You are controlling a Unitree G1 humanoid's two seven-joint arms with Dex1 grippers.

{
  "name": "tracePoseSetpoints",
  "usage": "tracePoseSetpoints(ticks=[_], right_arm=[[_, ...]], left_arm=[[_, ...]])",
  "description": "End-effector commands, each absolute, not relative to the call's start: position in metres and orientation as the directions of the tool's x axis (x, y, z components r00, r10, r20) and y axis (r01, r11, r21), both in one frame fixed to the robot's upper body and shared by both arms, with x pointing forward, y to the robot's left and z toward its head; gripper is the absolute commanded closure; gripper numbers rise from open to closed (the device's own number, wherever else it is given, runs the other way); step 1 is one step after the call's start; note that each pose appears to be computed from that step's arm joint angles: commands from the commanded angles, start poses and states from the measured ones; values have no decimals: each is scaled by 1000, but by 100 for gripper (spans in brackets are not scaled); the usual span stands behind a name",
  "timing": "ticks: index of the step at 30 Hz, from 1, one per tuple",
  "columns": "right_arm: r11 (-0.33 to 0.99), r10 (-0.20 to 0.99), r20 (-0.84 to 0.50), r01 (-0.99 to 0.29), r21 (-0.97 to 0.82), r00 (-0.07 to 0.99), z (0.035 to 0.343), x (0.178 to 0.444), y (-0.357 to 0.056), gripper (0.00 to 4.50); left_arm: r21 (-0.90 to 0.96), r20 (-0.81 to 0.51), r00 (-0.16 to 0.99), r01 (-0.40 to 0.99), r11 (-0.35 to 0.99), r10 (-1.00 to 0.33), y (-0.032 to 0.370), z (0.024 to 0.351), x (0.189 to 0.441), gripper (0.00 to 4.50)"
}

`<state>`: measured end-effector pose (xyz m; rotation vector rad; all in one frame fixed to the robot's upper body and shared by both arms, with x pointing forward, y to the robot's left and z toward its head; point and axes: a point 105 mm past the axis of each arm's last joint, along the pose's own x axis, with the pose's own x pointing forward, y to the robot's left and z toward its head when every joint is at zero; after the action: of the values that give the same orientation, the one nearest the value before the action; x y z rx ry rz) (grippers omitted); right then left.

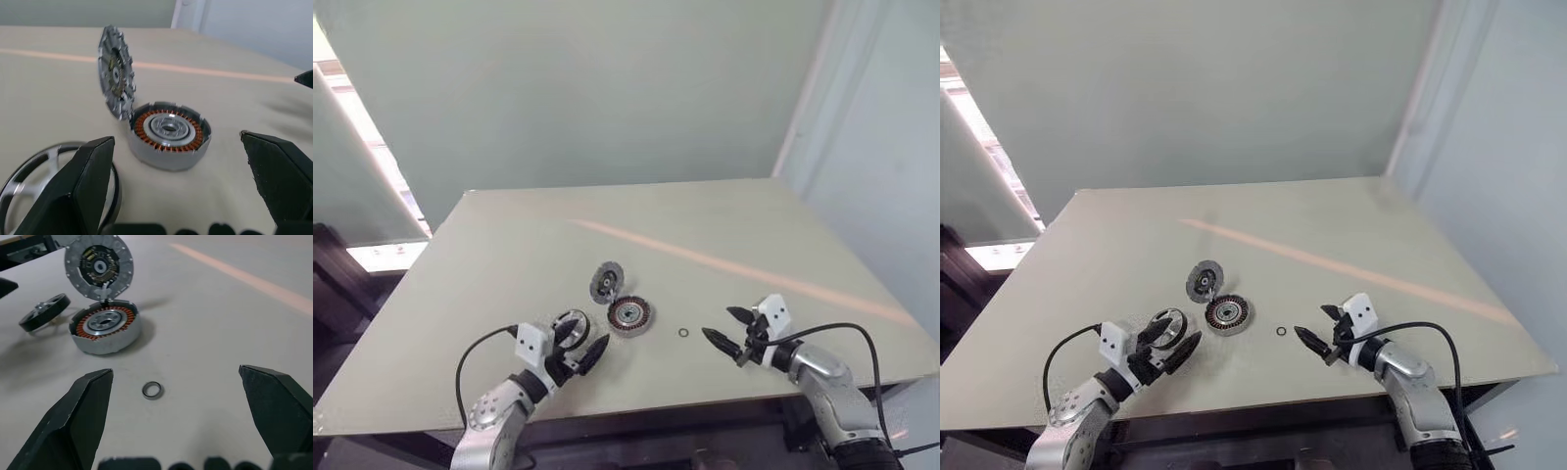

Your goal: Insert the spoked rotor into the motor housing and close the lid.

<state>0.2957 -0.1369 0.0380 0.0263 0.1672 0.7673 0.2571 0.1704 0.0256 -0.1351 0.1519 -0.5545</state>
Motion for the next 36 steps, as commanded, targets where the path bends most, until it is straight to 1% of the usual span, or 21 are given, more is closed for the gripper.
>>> tracePoseSetpoints(ticks=[1, 5, 8, 11, 15, 19, 24, 30, 33, 36], right_arm=[[706, 708, -103, -705, 66, 699, 49, 300, -133, 0], [700, 714, -99, -710, 75, 693, 48, 299, -130, 0], [702, 712, -77, -707, 85, 698, 52, 300, -128, 0], [721, 693, -51, -687, 95, 720, 57, 303, -128, 0], [735, 676, -48, -669, 108, 735, 59, 303, -129, 0], [734, 679, -91, -672, 96, 729, 51, 297, -123, 0], [732, 680, -112, -664, 152, 725, 47, 294, -117, 0], [730, 683, -138, -678, 85, 717, 46, 299, -115, 0], [746, 666, -176, -656, 118, 725, 38, 301, -113, 0], [735, 676, -208, -667, 120, 707, 32, 301, -107, 0]], left_arm=[[-143, -42, 842, 528, 837, -538, 169, 43, 261, 6], [-147, -46, 842, 526, 838, -537, 169, 42, 258, 6], [-147, -42, 847, 520, 842, -530, 171, 44, 258, 6], [-149, -39, 844, 524, 838, -535, 169, 46, 259, 6], [-154, -48, 829, 544, 825, -556, 165, 45, 256, 6], [-172, -81, 807, 567, 806, -585, 160, 36, 250, 6], [-183, -65, 806, 571, 801, -589, 155, 36, 250, 6], [-172, -62, 806, 572, 802, -588, 156, 35, 249, 6], [-163, -74, 797, 583, 796, -599, 154, 32, 248, 6], [-159, -79, 785, 599, 785, -615, 150, 30, 249, 6]])
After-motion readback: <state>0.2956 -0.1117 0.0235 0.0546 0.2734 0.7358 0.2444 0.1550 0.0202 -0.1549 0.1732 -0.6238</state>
